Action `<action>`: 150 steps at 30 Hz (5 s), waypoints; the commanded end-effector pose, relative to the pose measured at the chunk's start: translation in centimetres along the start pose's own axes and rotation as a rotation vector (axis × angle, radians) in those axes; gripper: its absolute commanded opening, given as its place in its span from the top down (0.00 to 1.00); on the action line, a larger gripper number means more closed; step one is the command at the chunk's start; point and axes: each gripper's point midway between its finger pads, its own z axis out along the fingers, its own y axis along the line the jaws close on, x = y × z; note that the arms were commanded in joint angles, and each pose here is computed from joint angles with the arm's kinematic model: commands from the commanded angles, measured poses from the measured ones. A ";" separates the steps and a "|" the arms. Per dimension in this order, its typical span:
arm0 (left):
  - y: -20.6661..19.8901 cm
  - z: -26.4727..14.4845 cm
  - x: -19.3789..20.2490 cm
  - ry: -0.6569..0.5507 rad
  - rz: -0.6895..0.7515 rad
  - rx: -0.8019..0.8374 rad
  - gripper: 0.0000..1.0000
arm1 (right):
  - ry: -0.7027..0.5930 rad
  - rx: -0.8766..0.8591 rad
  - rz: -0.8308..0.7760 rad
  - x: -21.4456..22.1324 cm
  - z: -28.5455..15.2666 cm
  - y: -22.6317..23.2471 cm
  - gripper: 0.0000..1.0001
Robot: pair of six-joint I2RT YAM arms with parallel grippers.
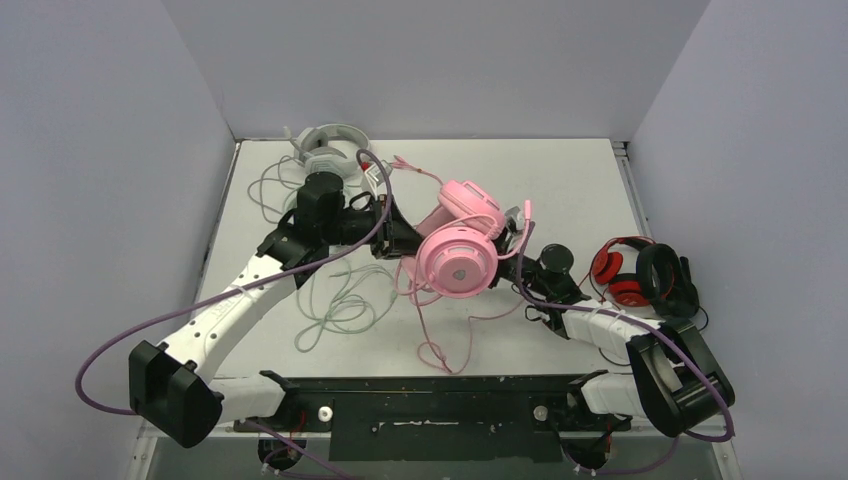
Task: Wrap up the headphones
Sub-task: Wrap the headphones cable around the headphones.
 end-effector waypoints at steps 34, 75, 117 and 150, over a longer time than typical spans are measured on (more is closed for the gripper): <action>-2.2 -0.5 -6.8 -0.126 0.069 0.057 1.00 | 0.225 0.697 0.986 10.0 -8.7 6.6 0.23; 5.5 -2.8 -2.4 -0.044 0.257 -0.271 1.00 | -0.060 0.904 0.574 -8.6 -4.8 -17.0 1.00; 19.5 -0.5 -0.1 0.165 0.872 -0.959 1.00 | -0.224 0.768 0.386 -25.9 -4.6 -16.5 1.00; 19.6 -1.9 -11.6 -0.187 0.541 -1.338 1.00 | -0.619 0.411 0.094 -46.1 -8.5 4.4 1.00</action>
